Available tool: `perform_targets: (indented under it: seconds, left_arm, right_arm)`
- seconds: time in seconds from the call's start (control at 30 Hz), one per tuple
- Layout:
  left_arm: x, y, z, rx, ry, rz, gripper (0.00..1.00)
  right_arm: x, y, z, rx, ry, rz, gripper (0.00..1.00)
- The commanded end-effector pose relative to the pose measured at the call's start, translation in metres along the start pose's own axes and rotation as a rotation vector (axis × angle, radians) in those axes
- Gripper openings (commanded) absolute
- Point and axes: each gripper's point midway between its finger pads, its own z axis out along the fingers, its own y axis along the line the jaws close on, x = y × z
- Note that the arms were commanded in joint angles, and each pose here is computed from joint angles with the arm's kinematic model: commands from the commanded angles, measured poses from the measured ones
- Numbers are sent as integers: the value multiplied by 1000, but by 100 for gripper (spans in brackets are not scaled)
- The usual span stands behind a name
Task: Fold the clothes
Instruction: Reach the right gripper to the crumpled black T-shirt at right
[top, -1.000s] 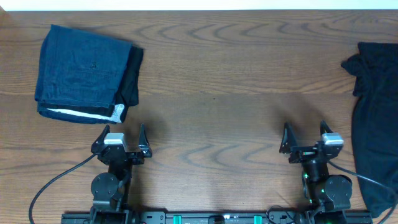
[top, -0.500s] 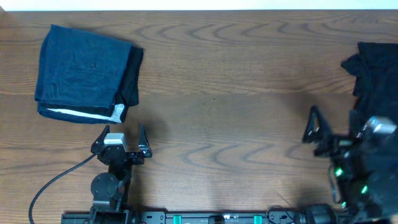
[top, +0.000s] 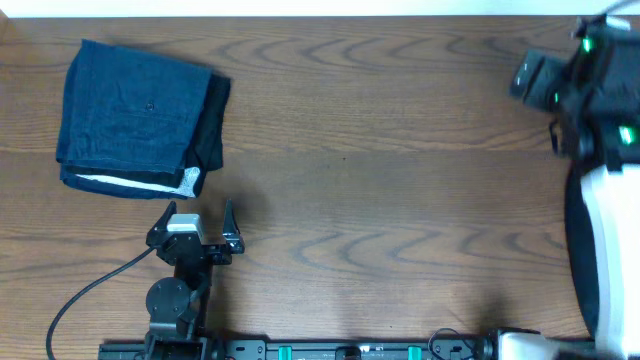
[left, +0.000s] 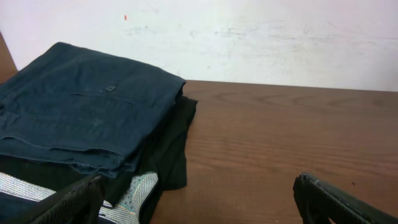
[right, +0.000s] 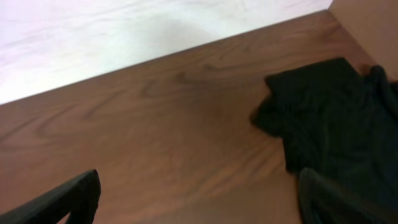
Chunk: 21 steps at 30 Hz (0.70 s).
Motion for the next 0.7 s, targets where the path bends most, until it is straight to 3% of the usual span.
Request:
perform_targets:
  seconds: [0.0,0.07,0.17,0.2,0.3,0.57,0.6,0.67]
  left_arm:
    - [17,3,1,-13,49,20,98]
    - [17,3,1,-13,49,20,98]
    - [17,3,1,-13,49,20,98]
    - [17,3,1,-13,49,20,98]
    - [17,3,1,-13,49,20,98]
    - [17,3,1,-13,49,20,98]
    - [17,3,1,-13,49,20,98]
    - [17,3,1,-13,49,20,98]
  right_arm:
    - [0,-3,40,31,24,-17,99]
    - [8,-4,67,55,47,-24,95]
    - [28,-15,102,105,108,3,39]
    - [37,-23,113,140,134,43,29]
    - [64,-46,139,225,205,136,16]
    - [117,-83,196,309,326,195,9]
    - [120,-86,201,313,328,197,12]
    - [124,-89,210,317,324,204,34]
